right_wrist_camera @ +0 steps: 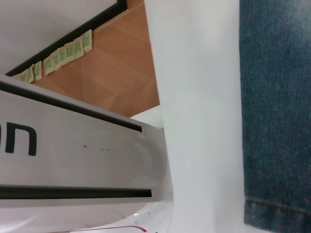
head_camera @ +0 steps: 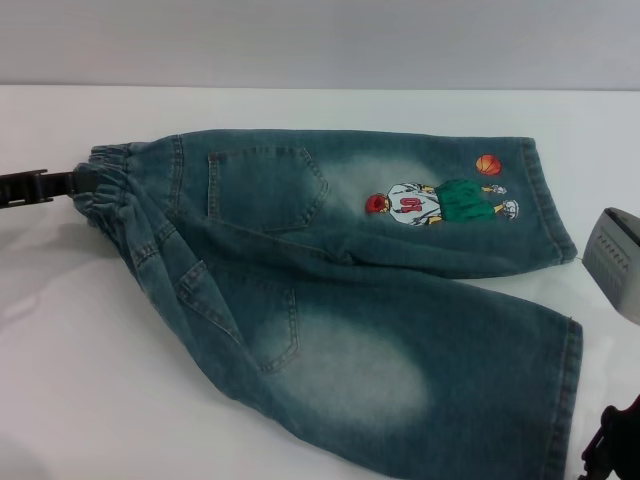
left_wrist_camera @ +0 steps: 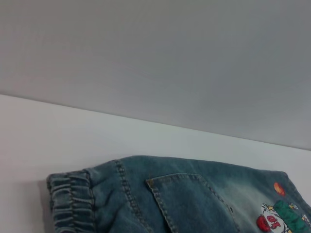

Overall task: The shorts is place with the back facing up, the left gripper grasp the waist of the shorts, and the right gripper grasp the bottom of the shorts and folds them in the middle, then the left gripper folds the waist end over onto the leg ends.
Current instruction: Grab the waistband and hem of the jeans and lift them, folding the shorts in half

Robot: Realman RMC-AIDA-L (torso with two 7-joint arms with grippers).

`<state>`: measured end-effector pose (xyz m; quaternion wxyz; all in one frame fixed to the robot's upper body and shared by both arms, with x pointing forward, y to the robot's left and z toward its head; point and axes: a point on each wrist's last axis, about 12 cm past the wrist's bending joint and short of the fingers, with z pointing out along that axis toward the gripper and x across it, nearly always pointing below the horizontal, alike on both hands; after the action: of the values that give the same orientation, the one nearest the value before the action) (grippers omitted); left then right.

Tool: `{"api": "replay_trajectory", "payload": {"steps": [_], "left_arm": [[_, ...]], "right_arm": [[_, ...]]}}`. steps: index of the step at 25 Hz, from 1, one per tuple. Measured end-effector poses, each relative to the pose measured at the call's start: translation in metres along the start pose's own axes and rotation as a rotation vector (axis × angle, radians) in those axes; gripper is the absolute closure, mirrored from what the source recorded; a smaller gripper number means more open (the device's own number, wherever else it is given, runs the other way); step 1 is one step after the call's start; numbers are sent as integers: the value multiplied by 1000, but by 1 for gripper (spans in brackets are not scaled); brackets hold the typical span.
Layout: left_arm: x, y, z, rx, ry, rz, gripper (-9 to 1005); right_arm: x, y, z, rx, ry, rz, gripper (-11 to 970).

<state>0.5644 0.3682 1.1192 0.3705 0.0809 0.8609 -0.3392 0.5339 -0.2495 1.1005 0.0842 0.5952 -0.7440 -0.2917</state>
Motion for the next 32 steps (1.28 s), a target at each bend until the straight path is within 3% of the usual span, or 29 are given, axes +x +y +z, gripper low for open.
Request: {"api": "replay_trajectory", "payload": {"steps": [32], "left_arm": [[2,-1,3,7,2,-2,949]], "right_arm": [[-7,-3,5,27,-14,-18,325]]}}
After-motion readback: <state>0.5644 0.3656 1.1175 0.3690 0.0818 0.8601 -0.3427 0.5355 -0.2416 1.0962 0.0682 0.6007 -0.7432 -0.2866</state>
